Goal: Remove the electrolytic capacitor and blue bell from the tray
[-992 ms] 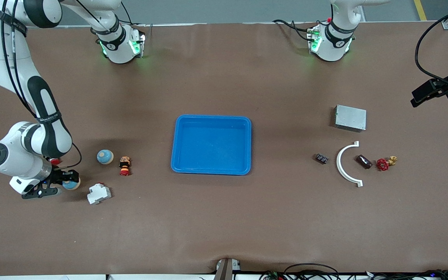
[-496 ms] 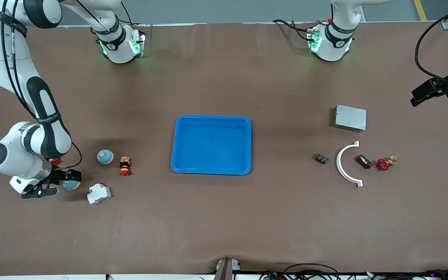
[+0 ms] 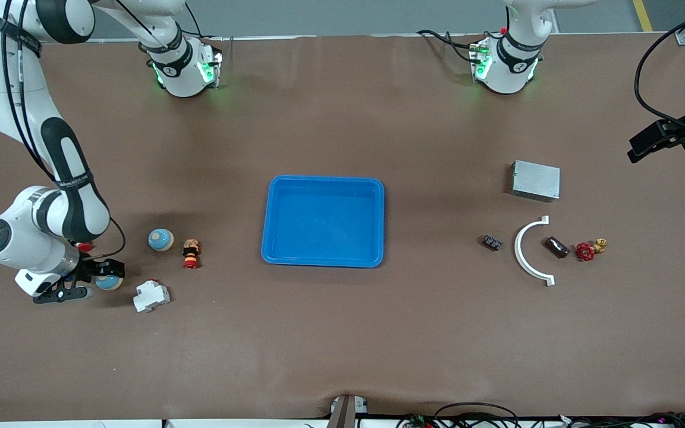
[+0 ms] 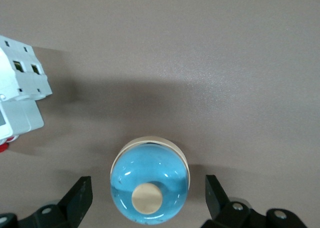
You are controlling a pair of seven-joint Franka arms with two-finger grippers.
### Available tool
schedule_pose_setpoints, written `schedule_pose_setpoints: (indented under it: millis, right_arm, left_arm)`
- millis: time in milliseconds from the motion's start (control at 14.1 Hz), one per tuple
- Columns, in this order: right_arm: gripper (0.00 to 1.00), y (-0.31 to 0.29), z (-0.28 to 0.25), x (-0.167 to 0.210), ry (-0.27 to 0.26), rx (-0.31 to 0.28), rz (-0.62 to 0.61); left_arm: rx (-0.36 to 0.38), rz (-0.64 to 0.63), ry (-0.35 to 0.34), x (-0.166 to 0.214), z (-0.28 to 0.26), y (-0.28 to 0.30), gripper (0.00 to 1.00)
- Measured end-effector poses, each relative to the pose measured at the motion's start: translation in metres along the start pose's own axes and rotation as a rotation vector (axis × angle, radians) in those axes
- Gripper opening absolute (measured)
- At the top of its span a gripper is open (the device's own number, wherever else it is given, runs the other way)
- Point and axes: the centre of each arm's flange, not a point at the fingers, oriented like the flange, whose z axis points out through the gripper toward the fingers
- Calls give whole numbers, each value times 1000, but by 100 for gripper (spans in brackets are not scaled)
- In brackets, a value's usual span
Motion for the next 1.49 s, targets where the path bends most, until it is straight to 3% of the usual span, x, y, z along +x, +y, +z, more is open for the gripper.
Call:
schedule_pose_setpoints:
  millis: [567, 1063, 1489]
  right_arm:
    - [100, -20, -25, 7, -42, 37, 107]
    - [100, -41, -127, 10, -65, 59, 200]
    - [100, -68, -219, -5, -94, 77, 202]
  left_arm:
    - [0, -1, -2, 0, 0, 0, 100]
    - [0, -1, -2, 0, 0, -1, 100]
    - [1, -2, -3, 0, 1, -1, 100]
